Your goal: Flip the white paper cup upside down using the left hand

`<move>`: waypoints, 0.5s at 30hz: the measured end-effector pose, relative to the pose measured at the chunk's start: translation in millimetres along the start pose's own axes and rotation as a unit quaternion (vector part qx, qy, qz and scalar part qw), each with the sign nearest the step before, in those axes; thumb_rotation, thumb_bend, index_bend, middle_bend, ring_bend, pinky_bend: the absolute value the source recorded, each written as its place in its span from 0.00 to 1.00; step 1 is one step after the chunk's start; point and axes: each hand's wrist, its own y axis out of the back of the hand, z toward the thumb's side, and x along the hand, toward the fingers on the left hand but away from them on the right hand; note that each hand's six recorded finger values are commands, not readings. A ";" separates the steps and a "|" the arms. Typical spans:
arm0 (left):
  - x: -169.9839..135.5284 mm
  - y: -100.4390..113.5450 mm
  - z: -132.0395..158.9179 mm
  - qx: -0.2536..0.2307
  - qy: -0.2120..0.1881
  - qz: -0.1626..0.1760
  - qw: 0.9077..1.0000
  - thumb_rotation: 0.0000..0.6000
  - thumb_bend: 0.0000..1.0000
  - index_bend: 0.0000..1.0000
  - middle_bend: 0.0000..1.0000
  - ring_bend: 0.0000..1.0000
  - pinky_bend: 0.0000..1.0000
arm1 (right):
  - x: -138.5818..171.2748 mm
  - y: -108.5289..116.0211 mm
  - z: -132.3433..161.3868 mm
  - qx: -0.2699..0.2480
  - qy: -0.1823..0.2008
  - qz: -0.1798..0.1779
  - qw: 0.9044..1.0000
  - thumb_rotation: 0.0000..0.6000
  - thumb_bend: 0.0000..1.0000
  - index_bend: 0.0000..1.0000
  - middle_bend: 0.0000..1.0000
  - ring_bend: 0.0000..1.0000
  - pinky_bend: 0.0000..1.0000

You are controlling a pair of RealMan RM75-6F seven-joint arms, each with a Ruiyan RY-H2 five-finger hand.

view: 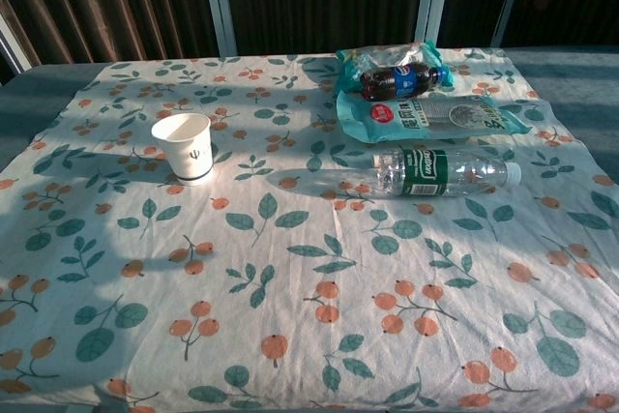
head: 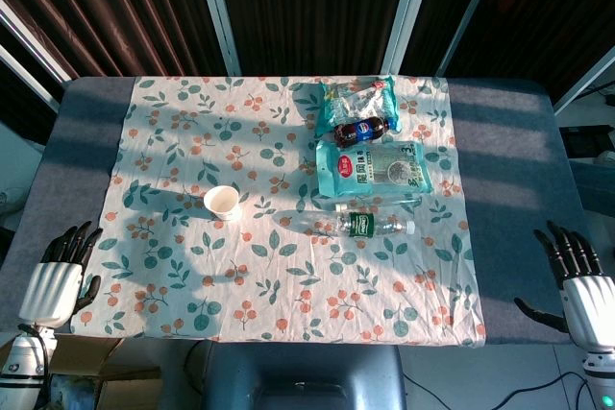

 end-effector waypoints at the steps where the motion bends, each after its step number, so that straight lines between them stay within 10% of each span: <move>1: 0.0 -0.2 0.1 0.000 0.000 0.000 1.000 1.00 0.44 0.09 0.00 0.00 0.16 | 0.0 0.1 0.0 0.000 0.000 0.000 1.000 1.00 0.06 0.00 0.00 0.00 0.18; 15: 7.1 0.6 2.8 0.014 -0.007 -0.002 1.000 1.00 0.44 0.04 0.00 0.00 0.16 | 4.8 2.6 0.2 -0.001 0.006 0.000 1.000 1.00 0.06 0.00 0.00 0.00 0.18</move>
